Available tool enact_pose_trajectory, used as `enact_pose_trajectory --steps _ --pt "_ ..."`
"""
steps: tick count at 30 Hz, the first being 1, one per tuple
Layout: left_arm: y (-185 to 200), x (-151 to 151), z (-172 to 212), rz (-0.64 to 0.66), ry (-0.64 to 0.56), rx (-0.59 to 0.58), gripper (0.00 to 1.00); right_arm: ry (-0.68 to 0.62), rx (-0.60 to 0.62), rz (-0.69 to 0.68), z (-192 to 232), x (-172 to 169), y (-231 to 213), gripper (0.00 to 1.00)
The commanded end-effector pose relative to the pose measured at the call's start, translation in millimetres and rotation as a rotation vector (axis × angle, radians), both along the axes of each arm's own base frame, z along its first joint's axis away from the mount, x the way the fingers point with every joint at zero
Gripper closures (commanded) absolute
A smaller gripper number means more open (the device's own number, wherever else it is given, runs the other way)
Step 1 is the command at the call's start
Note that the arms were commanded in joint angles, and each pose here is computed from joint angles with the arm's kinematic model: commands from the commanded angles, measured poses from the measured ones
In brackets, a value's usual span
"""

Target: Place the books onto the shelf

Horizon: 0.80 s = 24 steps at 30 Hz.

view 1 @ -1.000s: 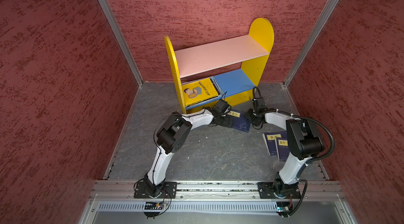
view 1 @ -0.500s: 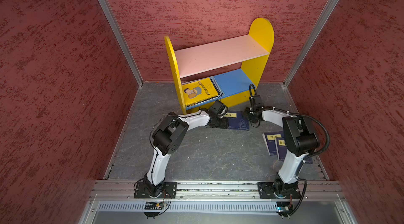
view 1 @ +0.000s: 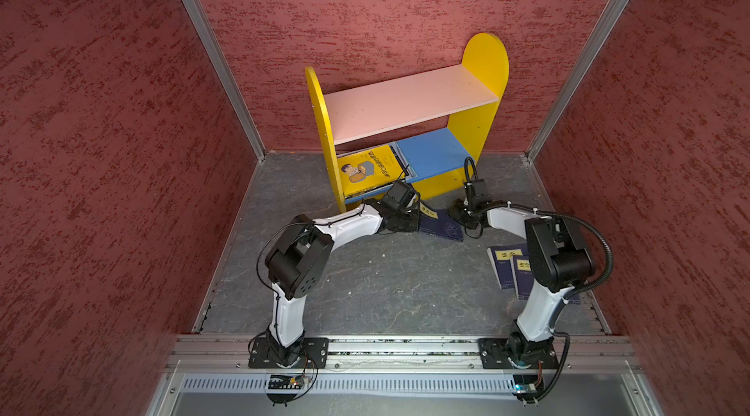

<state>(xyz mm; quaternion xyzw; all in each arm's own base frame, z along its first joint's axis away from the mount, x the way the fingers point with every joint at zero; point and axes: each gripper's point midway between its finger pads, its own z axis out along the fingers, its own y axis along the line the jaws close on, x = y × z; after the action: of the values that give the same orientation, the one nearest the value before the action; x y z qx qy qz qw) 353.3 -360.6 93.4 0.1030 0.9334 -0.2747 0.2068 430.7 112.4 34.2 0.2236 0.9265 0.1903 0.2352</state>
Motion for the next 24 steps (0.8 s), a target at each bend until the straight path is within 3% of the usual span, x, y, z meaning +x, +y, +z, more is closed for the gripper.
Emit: enact_pose_trajectory --steps 1,6,9,15,24 --pt "-28.7 -5.6 27.0 -0.063 -0.071 -0.104 1.0 0.044 0.152 0.086 12.3 -22.5 40.3 0.39" --pt "-25.8 -6.5 35.2 -0.047 -0.061 -0.096 1.0 0.009 0.166 0.0 34.9 -15.9 26.0 0.2" --pt "-22.1 -6.3 40.4 -0.019 -0.041 -0.091 1.0 0.026 0.173 -0.107 40.6 -21.6 1.8 0.16" --pt "-14.4 -2.2 53.2 0.042 0.001 -0.112 1.0 0.014 0.287 -0.312 58.3 -46.6 -43.4 0.12" --pt "-4.8 8.0 52.9 0.136 0.087 -0.14 1.0 0.035 0.466 -0.417 58.2 -109.4 -41.4 0.13"
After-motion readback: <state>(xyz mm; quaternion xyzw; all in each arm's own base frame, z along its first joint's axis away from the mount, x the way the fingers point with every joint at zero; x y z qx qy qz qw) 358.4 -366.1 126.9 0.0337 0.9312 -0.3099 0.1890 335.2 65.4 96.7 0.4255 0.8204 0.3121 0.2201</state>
